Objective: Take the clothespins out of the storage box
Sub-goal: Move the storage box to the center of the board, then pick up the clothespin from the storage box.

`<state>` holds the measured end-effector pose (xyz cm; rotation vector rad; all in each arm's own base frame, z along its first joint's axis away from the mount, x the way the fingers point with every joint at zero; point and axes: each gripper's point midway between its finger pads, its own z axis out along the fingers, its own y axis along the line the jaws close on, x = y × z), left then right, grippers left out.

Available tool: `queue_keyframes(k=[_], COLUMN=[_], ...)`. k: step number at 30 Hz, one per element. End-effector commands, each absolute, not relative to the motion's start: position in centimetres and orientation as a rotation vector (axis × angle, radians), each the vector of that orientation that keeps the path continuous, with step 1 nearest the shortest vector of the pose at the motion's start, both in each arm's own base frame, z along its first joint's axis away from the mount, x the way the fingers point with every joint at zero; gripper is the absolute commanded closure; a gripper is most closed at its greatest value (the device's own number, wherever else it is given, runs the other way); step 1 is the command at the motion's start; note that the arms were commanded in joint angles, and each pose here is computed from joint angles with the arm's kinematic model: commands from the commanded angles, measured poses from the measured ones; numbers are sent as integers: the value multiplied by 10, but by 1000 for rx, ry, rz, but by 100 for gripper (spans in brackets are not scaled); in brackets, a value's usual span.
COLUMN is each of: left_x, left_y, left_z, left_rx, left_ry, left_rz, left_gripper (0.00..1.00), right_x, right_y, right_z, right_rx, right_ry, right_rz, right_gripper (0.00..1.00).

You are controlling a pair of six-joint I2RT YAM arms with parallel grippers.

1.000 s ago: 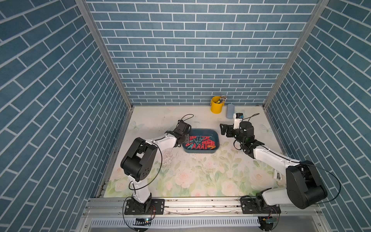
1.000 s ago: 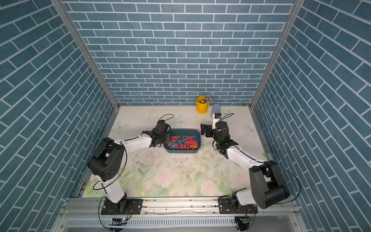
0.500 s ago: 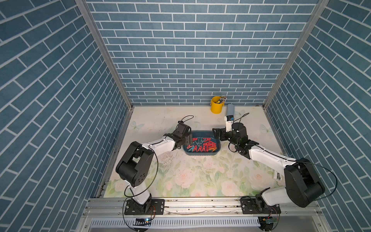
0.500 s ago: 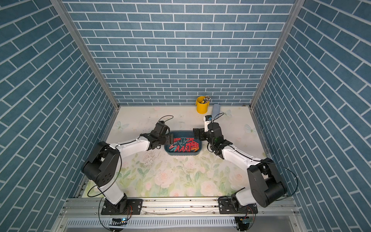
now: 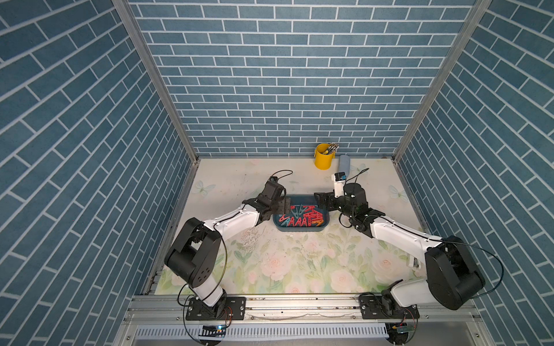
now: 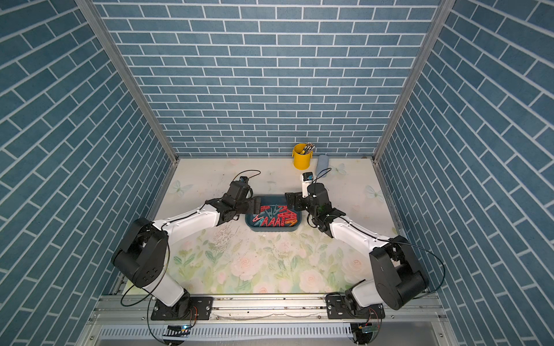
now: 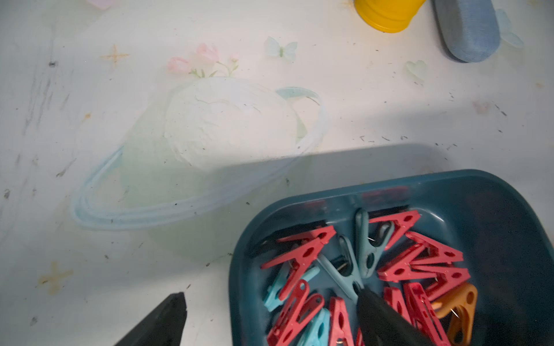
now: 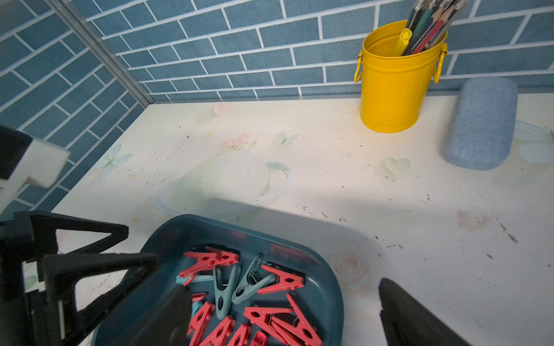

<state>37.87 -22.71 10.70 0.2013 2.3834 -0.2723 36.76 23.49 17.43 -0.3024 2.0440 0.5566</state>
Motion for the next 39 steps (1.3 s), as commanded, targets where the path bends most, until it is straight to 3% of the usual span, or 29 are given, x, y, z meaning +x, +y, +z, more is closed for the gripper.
queue_keyframes(k=[1, 7, 10, 34, 39], left_x=[372, 369, 370, 384, 381], left_y=[-245, -259, -262, -247, -249], left_z=[118, 91, 80, 50, 36], left_rx=[330, 424, 460, 512, 529], left_ry=[2351, 2418, 2442, 2491, 2532], left_rz=[-265, -241, -222, -19, -34], left_gripper=[13, 51, 61, 63, 69], right_x=[360, 355, 353, 351, 352], right_y=[232, 230, 228, 227, 228], right_z=[182, 182, 182, 175, 175], right_rx=[-333, -329, -322, -328, -332], right_ry=[2018, 2021, 2022, 2036, 2035], right_rz=[542, 549, 545, 540, 539], right_gripper=[1, 1, 1, 1, 1])
